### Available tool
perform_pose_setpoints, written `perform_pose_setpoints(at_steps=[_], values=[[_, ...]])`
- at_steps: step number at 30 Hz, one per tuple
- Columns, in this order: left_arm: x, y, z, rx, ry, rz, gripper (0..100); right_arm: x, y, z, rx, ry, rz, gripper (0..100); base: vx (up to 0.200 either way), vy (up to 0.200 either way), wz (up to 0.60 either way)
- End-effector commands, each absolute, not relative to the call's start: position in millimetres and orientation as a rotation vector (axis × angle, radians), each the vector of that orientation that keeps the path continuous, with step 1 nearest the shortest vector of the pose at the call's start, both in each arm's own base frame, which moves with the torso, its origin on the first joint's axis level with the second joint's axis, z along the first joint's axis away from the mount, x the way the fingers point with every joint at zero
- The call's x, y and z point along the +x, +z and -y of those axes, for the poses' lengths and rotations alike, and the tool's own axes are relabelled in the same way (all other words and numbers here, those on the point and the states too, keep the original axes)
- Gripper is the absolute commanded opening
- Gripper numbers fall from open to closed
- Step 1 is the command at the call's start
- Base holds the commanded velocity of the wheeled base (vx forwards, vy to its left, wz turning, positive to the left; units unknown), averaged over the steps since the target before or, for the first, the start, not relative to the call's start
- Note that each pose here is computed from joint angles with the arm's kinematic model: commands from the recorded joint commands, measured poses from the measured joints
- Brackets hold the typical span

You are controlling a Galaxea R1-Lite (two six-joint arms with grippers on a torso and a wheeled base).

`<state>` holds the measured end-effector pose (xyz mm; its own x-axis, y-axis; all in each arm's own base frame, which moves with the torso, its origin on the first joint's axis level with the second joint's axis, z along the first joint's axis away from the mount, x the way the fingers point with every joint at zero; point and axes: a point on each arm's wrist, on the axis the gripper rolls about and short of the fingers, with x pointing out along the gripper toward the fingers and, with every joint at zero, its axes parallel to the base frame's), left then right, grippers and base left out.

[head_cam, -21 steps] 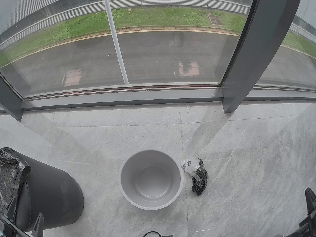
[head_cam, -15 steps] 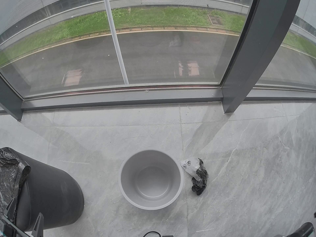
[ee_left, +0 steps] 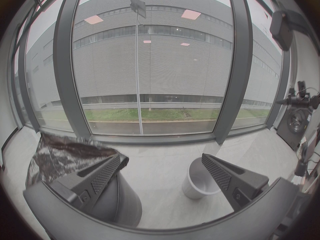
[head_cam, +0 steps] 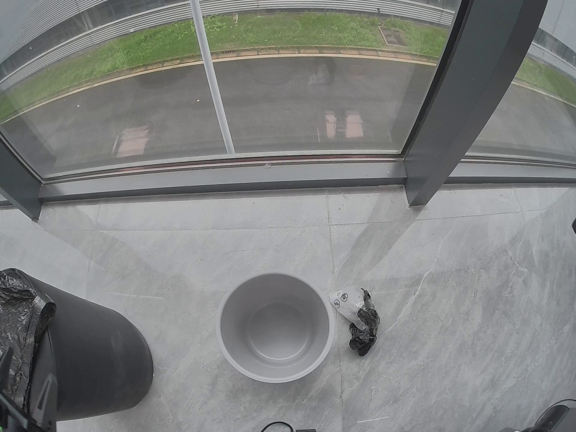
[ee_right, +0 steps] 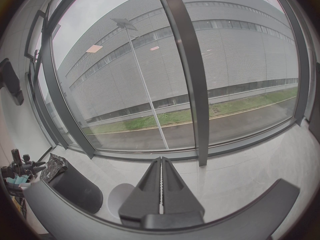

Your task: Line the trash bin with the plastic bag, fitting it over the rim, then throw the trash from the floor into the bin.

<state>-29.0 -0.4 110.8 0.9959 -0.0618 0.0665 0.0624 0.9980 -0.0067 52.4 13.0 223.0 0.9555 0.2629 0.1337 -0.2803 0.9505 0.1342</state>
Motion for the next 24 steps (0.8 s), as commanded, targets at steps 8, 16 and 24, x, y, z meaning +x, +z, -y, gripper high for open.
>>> perform_pose_setpoints(at_steps=[8,16,24], values=[[42.6,167.4,4.5,0.389,-0.185,-0.376,100,109.1,219.4,-35.7,0.180,0.359,0.033,0,0.000,0.000,0.00],[100.3,171.5,-5.8,0.616,0.003,-0.580,100,109.4,218.8,-35.6,0.181,0.357,0.030,0,0.000,0.000,0.00],[128.0,168.9,-19.2,0.648,0.170,-0.638,100,108.5,219.2,-35.3,0.183,0.356,0.033,0,0.000,0.000,0.00]])
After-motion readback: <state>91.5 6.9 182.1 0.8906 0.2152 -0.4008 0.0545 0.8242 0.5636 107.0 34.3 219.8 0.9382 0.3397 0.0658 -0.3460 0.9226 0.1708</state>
